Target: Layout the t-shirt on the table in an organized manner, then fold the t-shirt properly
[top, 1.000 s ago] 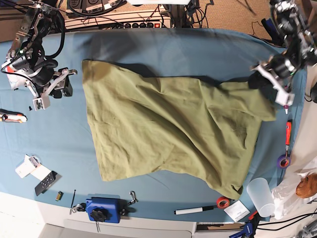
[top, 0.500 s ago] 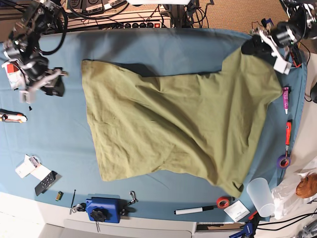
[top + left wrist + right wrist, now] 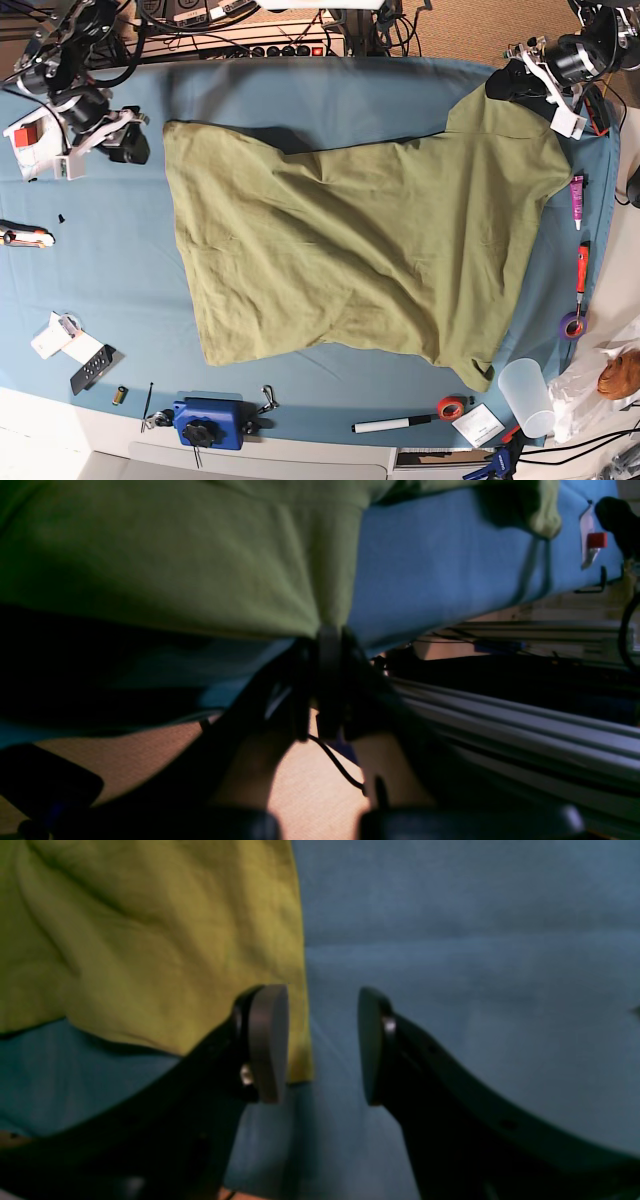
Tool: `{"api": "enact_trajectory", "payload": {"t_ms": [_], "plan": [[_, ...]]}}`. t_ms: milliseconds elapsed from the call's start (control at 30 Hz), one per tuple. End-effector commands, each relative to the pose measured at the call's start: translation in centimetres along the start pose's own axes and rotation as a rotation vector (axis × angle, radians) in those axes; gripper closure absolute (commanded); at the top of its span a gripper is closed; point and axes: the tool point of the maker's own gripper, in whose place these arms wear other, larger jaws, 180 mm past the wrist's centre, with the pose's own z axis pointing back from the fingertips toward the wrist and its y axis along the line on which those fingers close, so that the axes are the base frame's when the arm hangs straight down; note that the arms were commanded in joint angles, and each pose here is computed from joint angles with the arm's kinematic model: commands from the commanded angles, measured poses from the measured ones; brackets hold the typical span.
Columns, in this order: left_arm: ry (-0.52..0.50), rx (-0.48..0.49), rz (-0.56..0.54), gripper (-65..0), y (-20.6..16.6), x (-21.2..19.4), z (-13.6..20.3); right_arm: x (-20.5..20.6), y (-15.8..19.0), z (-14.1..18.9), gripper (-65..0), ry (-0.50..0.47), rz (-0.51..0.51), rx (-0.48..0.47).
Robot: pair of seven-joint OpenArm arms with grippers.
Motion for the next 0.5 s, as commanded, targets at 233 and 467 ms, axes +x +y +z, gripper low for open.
{"api": "enact_trajectory", "payload": {"t_ms": [233, 467], "plan": [[-0.025, -0.014, -0.019, 0.0, -0.4, 0.7, 0.4, -2.1, -0.8, -1.6, -23.4, 0.029, -0.094, 0.03], [-0.024, -0.014, -0.018, 0.0, -0.4, 0.7, 0.4, -3.5, 2.7, -3.9, -23.4, 0.105, -0.05, 0.137]]}}
